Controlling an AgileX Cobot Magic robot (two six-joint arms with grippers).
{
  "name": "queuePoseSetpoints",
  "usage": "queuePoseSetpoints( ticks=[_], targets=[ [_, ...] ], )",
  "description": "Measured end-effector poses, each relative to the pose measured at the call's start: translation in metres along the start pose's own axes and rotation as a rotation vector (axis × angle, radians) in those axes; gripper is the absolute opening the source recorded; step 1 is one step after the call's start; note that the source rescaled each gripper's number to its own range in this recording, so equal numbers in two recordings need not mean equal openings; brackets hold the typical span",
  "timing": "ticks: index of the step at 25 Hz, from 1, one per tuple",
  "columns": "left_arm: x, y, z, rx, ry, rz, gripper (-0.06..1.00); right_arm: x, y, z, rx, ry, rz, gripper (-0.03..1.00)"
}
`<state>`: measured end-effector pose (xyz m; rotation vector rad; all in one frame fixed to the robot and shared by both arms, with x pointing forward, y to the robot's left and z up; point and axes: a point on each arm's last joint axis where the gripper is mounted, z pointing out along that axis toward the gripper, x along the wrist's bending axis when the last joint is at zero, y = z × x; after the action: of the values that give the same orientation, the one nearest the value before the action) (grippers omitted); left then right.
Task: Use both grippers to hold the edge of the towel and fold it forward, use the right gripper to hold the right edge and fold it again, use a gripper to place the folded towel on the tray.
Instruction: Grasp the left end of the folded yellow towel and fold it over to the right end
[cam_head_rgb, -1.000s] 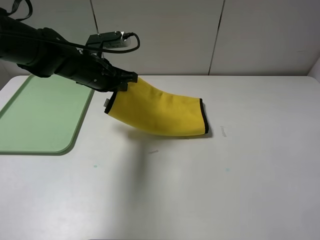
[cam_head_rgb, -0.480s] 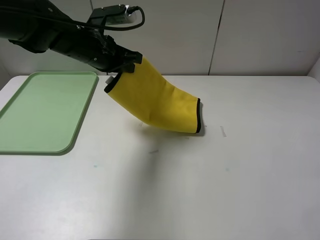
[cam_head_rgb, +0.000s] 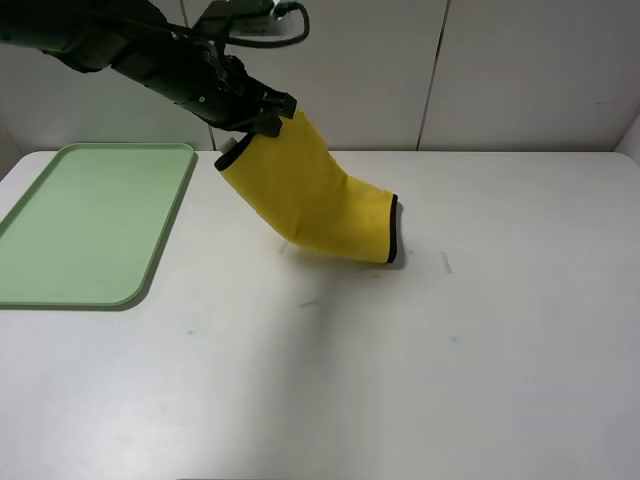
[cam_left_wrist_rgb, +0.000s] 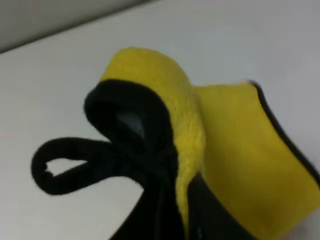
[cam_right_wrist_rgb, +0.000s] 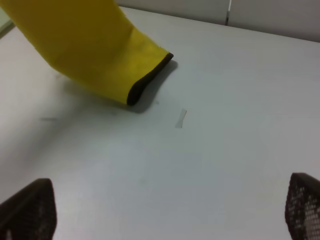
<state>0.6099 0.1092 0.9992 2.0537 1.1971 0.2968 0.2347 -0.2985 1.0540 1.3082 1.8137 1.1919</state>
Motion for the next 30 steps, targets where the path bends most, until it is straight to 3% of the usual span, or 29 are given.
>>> queuePoseSetpoints(
  ticks=[7,14,24,30],
  targets=[
    [-0.020,0.016,0.022,0.083,-0.013,0.128,0.02,0.000,0.000,0.000,0.000,0.000,0.000,1.00],
    [-0.047,0.018,0.053,0.142,-0.035,0.156,0.02,0.000,0.000,0.000,0.000,0.000,0.000,1.00],
    [-0.092,-0.006,0.104,0.217,-0.100,0.223,0.02,0.000,0.000,0.000,0.000,0.000,0.000,1.00],
    [-0.102,-0.011,0.117,0.179,-0.104,0.228,0.02,0.000,0.000,0.000,0.000,0.000,0.000,1.00]
  ],
)
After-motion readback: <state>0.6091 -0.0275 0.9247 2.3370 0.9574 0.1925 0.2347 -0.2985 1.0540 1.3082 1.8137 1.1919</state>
